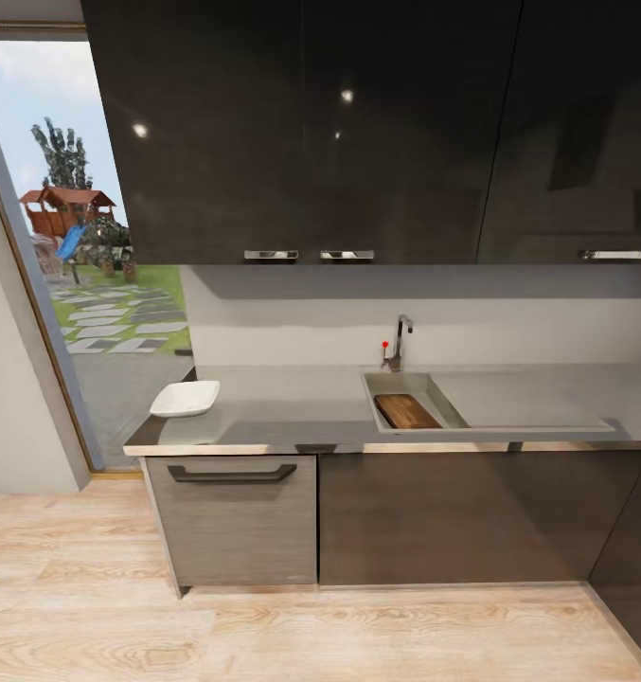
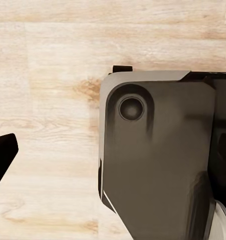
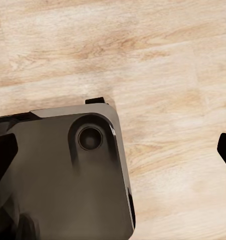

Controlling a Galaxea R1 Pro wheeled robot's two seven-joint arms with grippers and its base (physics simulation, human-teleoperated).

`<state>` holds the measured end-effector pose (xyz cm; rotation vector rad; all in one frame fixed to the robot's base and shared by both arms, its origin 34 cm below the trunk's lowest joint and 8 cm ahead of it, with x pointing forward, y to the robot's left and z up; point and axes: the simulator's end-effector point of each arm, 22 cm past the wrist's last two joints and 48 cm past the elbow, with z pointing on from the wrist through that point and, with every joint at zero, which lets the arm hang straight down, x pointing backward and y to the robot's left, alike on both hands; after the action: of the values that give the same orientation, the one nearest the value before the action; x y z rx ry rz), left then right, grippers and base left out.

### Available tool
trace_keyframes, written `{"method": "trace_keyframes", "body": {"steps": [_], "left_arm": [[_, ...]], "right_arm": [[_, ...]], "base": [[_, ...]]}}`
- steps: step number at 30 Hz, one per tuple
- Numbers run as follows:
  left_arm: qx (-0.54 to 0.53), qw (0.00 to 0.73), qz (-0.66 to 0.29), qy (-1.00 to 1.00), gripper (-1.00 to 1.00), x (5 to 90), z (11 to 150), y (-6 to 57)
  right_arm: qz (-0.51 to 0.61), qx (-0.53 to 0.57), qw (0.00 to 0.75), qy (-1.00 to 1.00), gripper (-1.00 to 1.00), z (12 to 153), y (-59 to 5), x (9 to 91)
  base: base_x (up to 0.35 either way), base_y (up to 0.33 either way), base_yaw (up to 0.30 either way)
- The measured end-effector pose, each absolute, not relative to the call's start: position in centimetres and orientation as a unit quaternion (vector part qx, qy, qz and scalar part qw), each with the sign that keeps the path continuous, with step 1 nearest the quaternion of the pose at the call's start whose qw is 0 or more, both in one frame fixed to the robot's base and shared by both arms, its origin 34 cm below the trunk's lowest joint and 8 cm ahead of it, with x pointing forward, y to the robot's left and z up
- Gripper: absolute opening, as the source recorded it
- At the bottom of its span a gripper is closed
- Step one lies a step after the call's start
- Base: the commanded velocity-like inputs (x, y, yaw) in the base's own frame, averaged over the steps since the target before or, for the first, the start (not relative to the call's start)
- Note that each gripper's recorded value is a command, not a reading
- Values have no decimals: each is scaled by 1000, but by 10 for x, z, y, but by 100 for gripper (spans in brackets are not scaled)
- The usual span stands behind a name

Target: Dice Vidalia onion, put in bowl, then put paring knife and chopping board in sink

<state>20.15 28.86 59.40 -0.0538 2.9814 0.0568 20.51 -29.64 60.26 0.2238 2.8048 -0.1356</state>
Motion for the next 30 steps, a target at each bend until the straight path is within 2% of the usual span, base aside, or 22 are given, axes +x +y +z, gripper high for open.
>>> {"method": "trace_keyframes", "body": {"steps": [30], "left_arm": [[-18,80,19,996,100,201,594,289]], "right_arm": [[-48,78,161,983,100,603,-296,205]], "base": [[0,0,0]]}}
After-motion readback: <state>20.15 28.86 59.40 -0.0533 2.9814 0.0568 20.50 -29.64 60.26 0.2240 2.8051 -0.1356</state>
